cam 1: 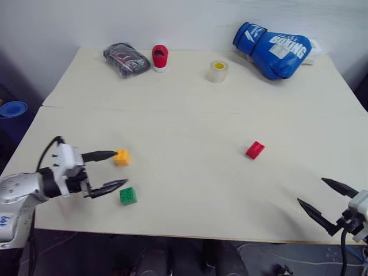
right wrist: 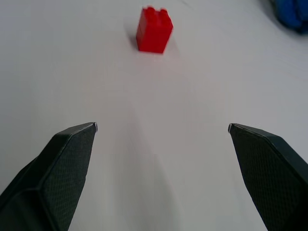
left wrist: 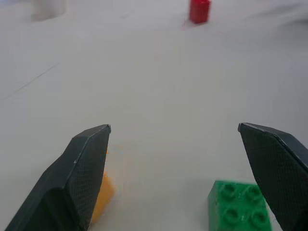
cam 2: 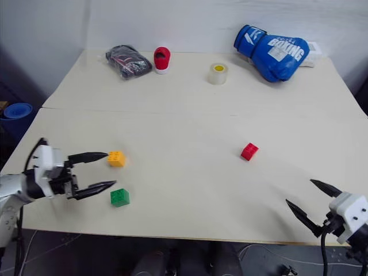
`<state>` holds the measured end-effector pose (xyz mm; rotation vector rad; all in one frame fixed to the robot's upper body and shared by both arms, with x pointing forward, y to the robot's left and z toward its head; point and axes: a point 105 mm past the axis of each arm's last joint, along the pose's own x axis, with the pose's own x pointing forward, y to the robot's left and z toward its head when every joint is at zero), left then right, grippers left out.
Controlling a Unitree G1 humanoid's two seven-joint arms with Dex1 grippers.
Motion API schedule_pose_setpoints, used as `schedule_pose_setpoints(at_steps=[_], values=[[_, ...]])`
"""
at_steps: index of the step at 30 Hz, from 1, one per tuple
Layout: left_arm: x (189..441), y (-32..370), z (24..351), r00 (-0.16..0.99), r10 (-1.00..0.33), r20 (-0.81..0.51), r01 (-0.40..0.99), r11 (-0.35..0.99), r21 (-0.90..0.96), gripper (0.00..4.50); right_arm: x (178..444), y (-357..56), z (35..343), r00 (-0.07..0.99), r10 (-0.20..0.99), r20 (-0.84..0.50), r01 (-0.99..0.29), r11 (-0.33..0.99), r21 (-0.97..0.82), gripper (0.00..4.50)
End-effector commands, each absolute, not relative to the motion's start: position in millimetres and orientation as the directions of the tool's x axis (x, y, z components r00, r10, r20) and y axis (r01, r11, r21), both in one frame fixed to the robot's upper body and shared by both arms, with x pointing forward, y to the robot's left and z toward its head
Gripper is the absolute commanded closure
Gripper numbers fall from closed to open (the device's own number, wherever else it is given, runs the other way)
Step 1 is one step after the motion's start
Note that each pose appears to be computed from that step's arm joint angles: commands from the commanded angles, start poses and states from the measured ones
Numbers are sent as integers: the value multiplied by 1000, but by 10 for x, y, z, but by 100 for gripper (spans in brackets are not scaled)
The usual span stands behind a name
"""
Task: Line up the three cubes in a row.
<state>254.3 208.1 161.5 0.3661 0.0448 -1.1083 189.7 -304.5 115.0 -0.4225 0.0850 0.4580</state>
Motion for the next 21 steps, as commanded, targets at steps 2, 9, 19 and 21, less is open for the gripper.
schedule_pose_setpoints(at_steps=[2,9,19,21], values=[[2557,1948,1735,402,-895,-194,889,330,319,2,2194,-2887,1262,881,468,-73,-461,812,-359,0],[2578,1863,1862,365,-913,-181,898,295,326,2,2882,-2541,1436,810,586,-19,-564,769,-303,0],[2594,1812,1842,376,-911,-169,892,307,331,2,3574,-2231,1276,746,652,-131,-660,699,-277,0],[2588,1804,1827,378,-911,-167,892,310,328,0,3637,-2164,1256,733,669,-125,-675,689,-264,41]])
